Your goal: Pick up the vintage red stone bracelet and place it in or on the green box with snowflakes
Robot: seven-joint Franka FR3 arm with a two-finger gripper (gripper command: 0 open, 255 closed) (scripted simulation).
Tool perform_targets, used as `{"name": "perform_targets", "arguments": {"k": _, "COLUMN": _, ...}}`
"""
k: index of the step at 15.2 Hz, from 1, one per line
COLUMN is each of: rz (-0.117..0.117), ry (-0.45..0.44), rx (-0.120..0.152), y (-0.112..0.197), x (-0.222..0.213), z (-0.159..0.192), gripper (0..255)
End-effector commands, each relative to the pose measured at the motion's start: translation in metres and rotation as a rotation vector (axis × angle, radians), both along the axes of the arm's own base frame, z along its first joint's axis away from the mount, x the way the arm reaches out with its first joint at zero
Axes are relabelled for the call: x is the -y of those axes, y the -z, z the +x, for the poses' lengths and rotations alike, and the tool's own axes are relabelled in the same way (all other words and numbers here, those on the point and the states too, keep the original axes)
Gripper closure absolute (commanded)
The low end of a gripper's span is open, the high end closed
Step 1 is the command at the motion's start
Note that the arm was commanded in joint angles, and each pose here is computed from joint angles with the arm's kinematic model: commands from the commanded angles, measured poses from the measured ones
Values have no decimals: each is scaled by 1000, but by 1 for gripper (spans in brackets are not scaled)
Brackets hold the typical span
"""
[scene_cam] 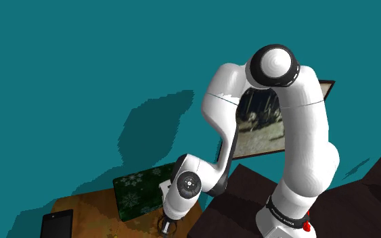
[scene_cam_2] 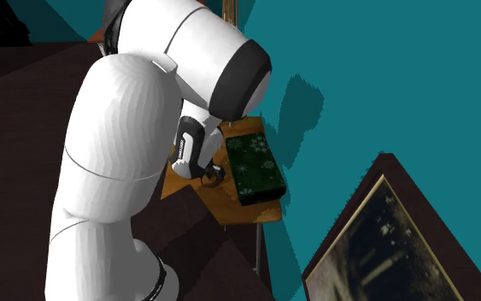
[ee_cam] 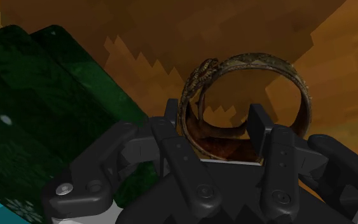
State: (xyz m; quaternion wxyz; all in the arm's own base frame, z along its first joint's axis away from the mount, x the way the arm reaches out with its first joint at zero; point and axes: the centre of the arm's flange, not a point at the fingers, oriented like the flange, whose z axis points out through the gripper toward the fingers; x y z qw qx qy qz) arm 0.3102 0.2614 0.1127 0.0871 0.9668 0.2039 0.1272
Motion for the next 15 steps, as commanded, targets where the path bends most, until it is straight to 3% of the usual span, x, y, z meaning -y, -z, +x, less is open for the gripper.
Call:
{"name": "perform_targets", "arguments": {"k": 1, "rz": 0, "ry": 0, "rx": 0, "y": -11, "x": 0, "z": 0, "gripper": 255}}
{"name": "perform_targets", "arguments": {"k": 15, "rz": 0, "ry": 0, "rx": 0, "y": -85, "x": 0, "z": 0, "gripper": 255}}
